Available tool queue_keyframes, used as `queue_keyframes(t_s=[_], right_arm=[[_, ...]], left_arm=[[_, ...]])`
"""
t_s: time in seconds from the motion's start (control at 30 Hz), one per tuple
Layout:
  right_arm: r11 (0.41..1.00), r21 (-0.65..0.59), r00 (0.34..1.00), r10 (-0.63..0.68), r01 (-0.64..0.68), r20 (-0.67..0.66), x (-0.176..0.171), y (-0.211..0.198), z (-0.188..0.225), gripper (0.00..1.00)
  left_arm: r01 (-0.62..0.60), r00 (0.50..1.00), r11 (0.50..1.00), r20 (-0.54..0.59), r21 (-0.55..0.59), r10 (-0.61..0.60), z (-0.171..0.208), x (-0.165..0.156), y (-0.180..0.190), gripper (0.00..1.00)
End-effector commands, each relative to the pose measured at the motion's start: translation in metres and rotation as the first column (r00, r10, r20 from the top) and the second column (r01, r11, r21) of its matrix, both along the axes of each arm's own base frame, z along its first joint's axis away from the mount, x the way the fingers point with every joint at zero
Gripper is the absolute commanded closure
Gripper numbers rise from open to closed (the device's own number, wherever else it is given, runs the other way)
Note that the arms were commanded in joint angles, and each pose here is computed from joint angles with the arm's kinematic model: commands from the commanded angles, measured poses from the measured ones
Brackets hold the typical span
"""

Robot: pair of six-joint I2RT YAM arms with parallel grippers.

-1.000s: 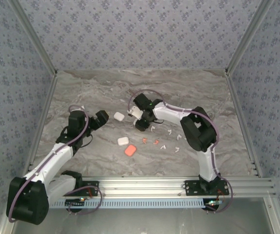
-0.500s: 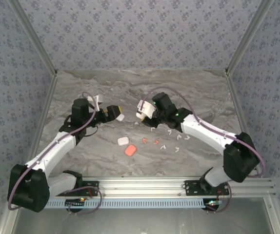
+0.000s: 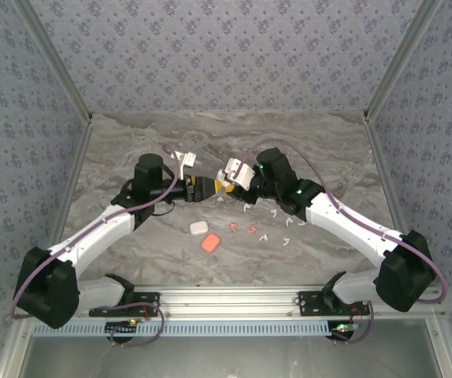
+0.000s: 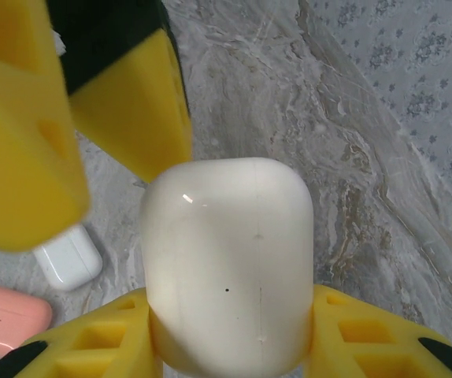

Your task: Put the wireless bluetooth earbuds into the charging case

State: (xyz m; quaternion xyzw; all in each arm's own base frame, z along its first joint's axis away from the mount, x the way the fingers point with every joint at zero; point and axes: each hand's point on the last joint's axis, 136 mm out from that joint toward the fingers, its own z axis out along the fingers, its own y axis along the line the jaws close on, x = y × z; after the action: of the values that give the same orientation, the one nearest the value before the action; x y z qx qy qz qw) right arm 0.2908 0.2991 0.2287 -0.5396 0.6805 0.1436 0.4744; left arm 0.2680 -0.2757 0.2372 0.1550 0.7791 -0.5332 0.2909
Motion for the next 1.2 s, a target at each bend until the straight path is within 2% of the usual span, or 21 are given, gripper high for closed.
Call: queue_keyframes(t_s=[0.0, 0.43, 0.63, 0.7, 0.83, 0.97, 1.07, 1.17], right_arm=[[0.999, 0.022, 0.999, 0.043, -0.044, 0.029, -0.007, 0.006, 0.012, 0.61], [0.999, 0.019, 0.999, 0.042, -0.042, 0.023, -0.009, 0.009, 0.009, 0.61], [0.999, 0.025, 0.999, 0.045, -0.045, 0.004, -0.01, 0.01, 0.009, 0.58], [0.999, 0.03, 0.999, 0.039, -0.039, -0.022, -0.01, 0.008, 0.01, 0.53], [0.996, 0.087, 0.996, 0.028, -0.02, -0.083, -0.014, -0.004, 0.019, 0.3], [0.974, 0.224, 0.982, 0.06, -0.018, -0.18, -0.024, -0.022, 0.037, 0.09], [0.936, 0.353, 0.966, 0.094, -0.003, -0.242, -0.029, -0.037, 0.052, 0.0], [0.894, 0.448, 0.955, 0.121, 0.015, -0.272, -0.03, -0.049, 0.061, 0.0]], left_arm=[[0.039, 0.996, 0.999, 0.082, -0.033, -0.037, 0.024, 0.002, -0.01, 0.26], [0.072, 0.994, 0.997, 0.081, -0.034, -0.069, 0.025, 0.003, -0.023, 0.63], [0.066, 0.994, 0.997, 0.091, -0.037, -0.063, 0.028, 0.004, -0.022, 0.76], [0.062, 0.993, 0.997, 0.098, -0.037, -0.058, 0.029, 0.004, -0.022, 0.8], [0.018, 0.991, 0.999, 0.136, -0.04, -0.012, 0.032, 0.01, -0.018, 0.84], [-0.029, 0.966, 0.996, 0.255, -0.087, 0.05, 0.045, 0.012, -0.013, 0.91], [-0.067, 0.928, 0.992, 0.359, -0.106, 0.101, 0.053, 0.014, -0.01, 0.94], [-0.071, 0.881, 0.988, 0.456, -0.134, 0.125, 0.062, 0.011, -0.011, 0.95]])
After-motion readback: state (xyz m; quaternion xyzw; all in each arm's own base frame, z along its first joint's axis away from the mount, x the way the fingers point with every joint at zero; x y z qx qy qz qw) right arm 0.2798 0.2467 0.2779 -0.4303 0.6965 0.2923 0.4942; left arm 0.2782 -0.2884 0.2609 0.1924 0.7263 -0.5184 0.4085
